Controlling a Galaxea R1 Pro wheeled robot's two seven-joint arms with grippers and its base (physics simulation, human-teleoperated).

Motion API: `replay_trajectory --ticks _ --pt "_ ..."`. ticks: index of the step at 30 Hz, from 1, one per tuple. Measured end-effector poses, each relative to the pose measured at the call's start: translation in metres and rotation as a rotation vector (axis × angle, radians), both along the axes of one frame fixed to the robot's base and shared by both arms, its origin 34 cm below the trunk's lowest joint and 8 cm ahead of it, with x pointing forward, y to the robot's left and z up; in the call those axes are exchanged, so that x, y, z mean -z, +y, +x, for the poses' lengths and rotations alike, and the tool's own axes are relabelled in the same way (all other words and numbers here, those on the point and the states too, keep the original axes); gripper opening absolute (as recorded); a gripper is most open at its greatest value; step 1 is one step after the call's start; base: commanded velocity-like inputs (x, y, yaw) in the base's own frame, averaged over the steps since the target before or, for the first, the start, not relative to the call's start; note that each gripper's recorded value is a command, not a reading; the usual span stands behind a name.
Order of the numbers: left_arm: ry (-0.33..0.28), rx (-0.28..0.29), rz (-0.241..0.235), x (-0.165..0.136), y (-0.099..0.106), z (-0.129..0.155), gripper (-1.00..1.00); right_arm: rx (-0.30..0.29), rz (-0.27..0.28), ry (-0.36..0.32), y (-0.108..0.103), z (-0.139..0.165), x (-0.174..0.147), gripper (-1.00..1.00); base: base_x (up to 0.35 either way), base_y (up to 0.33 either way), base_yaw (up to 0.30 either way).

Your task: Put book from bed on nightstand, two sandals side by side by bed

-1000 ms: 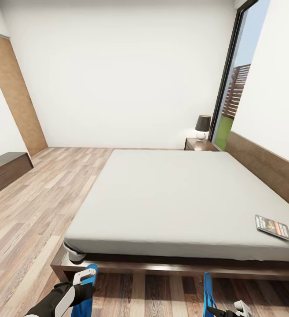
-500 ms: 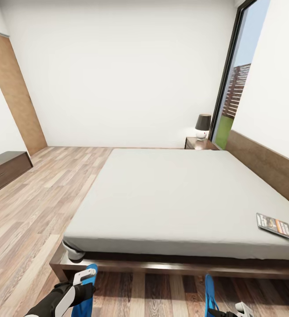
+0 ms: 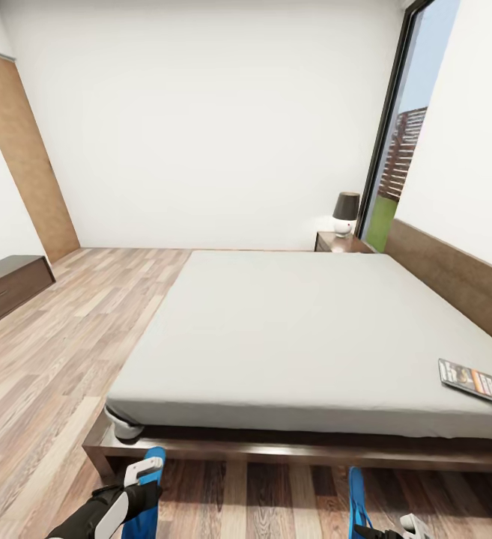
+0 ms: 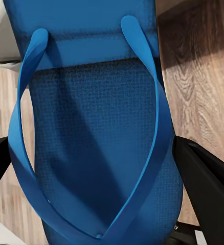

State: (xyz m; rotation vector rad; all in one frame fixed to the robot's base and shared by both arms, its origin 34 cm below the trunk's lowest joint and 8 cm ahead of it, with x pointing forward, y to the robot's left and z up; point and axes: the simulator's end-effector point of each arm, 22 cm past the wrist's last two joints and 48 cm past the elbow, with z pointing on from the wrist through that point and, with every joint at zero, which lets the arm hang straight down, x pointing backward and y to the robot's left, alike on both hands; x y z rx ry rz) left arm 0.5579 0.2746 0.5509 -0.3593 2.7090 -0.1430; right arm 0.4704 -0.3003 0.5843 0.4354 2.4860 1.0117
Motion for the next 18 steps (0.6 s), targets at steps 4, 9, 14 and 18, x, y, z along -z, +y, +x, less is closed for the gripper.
replay_trajectory --ticks 4,9,14,18 --pt "-0.007 -0.001 0.003 0.006 0.001 0.001 -1.0 0.0 -0.001 0.0 0.0 0.0 0.007 -1.0 0.0 0.0 0.0" --pt "-0.023 -0.004 0.008 0.013 0.002 0.004 -1.0 0.001 -0.001 0.0 0.0 0.0 0.015 -1.0 0.0 0.0 0.0" --pt "-0.025 -0.005 0.008 0.022 0.003 0.004 -1.0 0.0 -0.002 -0.001 0.0 -0.001 0.024 -1.0 0.0 0.0 0.0" --pt "-0.025 -0.005 0.008 0.029 0.002 0.003 -1.0 0.0 -0.002 0.0 0.0 -0.001 0.031 -1.0 0.0 0.0 0.0"
